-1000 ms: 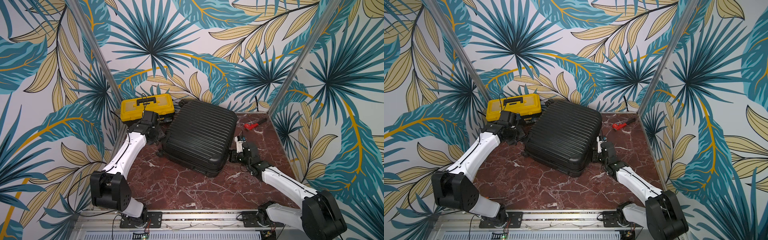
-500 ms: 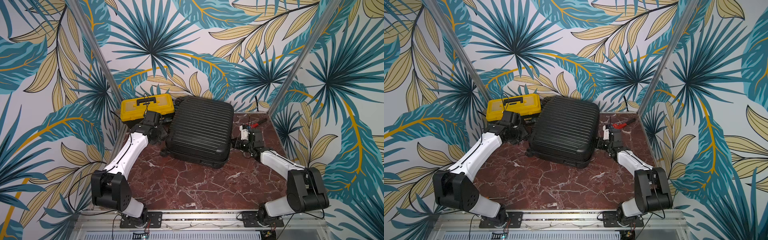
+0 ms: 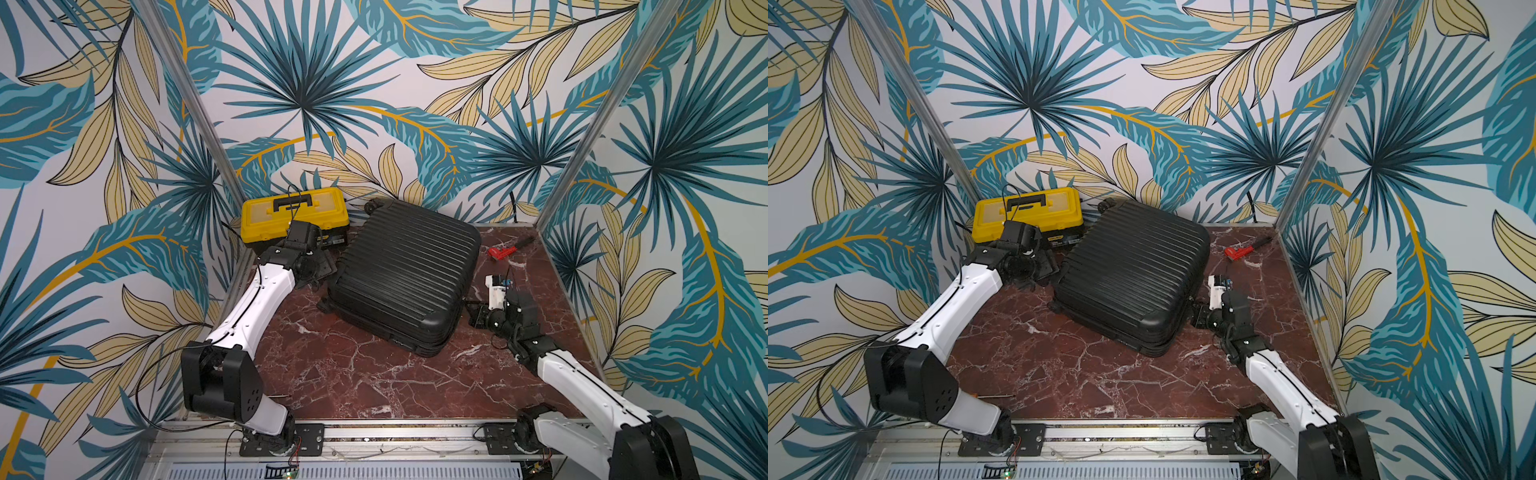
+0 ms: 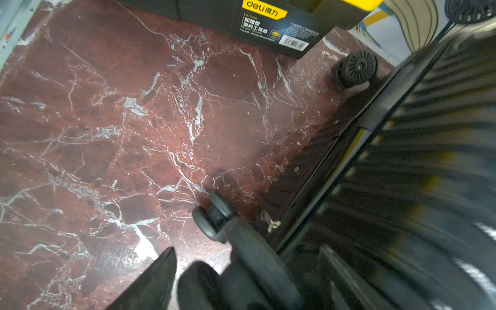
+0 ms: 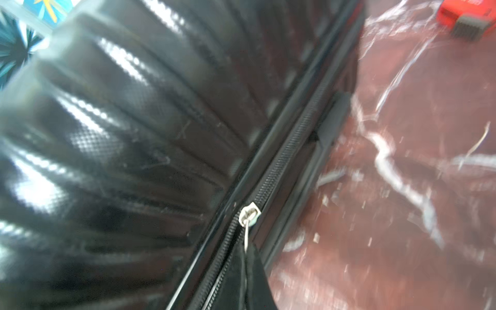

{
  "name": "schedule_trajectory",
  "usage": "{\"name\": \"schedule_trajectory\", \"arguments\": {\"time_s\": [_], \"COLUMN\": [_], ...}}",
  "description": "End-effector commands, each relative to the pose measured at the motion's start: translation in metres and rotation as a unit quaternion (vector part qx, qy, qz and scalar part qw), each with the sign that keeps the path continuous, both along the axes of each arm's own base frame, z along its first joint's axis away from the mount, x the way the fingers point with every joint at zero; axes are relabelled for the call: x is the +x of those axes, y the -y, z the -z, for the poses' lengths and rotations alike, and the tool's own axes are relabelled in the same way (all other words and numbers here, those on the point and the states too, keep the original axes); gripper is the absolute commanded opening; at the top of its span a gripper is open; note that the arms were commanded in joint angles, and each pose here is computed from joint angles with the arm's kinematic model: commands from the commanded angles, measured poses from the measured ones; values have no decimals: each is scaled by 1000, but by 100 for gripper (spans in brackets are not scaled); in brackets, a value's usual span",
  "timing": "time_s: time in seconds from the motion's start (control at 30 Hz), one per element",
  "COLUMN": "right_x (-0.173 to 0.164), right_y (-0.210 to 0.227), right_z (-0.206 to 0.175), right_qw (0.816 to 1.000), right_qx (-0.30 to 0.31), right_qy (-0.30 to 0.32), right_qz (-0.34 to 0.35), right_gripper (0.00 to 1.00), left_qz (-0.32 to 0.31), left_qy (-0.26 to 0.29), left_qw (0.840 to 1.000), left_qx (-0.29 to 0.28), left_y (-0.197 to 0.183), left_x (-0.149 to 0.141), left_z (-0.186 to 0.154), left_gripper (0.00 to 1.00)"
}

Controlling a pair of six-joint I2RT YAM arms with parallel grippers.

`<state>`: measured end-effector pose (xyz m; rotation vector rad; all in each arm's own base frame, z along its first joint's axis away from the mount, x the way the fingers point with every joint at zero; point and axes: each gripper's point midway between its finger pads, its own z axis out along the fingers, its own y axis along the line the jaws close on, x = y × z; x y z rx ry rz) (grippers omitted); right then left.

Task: Open the suitcase zippers
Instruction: Unzip the zipper on the suitcase.

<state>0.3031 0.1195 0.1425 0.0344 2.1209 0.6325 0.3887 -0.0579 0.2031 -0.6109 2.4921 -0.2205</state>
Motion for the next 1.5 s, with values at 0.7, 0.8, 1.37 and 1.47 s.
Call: {"name": "schedule_trajectory", "arguments": {"time_s": [0.7,0.8,1.37,1.47], "right_x": [-68,-65,-63,-64], "right_y": [-45,-43,-38,-38], "right_z": [17,17,19,17], "right_qw": [996,996,996,996], "right_qx": [-14,-22,-41,-45], "right_qy": [-44,-44,-51,-51], "right_qz": [-78,-71,-64,-65], "right_gripper": [0,0,0,0], "left_qz": [540,599,569,563], "left_qy": [208,143,23,19], "left_qw": [811,785,790,794], "left_qx": [85,71,227,230], "left_y": [294,320,293,291], "left_x": [-233,-270,-260,-257], "left_z": [-119,-74,76,90], "left_gripper": [67,68,70,69]}}
